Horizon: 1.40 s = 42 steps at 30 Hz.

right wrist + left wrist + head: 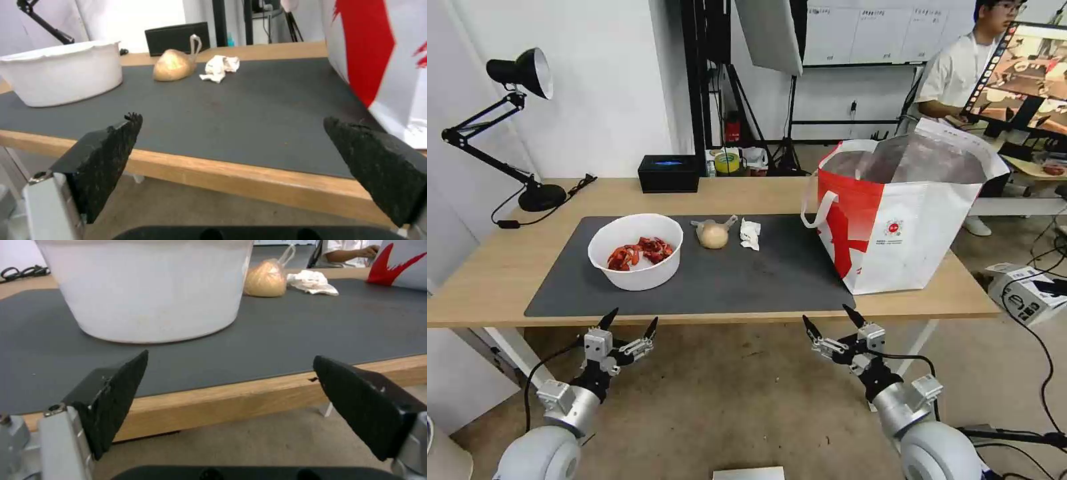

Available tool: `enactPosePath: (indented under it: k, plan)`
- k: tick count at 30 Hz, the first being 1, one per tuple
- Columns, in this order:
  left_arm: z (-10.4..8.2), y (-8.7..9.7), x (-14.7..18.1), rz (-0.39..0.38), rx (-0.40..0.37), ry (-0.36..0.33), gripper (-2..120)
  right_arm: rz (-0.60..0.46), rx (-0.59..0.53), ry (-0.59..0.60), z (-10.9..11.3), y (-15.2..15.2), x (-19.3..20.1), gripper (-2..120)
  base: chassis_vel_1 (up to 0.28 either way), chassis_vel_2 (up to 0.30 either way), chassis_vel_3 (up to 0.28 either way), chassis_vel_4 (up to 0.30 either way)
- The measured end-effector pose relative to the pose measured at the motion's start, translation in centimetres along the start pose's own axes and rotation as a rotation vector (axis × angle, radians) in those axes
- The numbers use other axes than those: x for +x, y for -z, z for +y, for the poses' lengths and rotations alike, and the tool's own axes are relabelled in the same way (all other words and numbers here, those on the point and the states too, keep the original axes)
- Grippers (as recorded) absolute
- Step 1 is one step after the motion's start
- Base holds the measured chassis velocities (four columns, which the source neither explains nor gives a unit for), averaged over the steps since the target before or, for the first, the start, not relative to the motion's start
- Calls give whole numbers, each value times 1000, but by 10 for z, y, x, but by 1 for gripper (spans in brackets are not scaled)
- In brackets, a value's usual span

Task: Pick up the trash from the table and place it into the takeout bag.

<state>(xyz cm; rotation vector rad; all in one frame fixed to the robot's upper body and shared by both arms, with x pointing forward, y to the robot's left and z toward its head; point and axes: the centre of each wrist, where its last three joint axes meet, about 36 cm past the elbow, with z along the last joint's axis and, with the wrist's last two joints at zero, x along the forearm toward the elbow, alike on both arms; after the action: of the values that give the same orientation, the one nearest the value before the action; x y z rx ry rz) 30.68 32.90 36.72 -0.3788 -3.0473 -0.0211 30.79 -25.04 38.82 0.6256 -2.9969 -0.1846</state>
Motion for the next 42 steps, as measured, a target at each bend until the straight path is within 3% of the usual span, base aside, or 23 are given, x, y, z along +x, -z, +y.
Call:
enactPosePath:
  k: [8,18,25,34,42]
  plan:
    - [-1,2,-3,-6,-2,-7,100,22,27,50,9,14,-39,100,0,0,0,0]
    - [-8,3,-1,-17,18,-3,100,6,23,89,19,50,-130,100,0,0,0,0]
    - [-10,3,2,-14,31,8,100,79,-66,83,28,68,-189,100,0,0,0,0]
    - [-12,8,3,-23,35,9,100,120,3,36,23,89,-279,100,0,0,0,0]
    - [-8,10,7,-22,29,23,100,204,46,-25,25,89,-324,100,0,0,0,0]
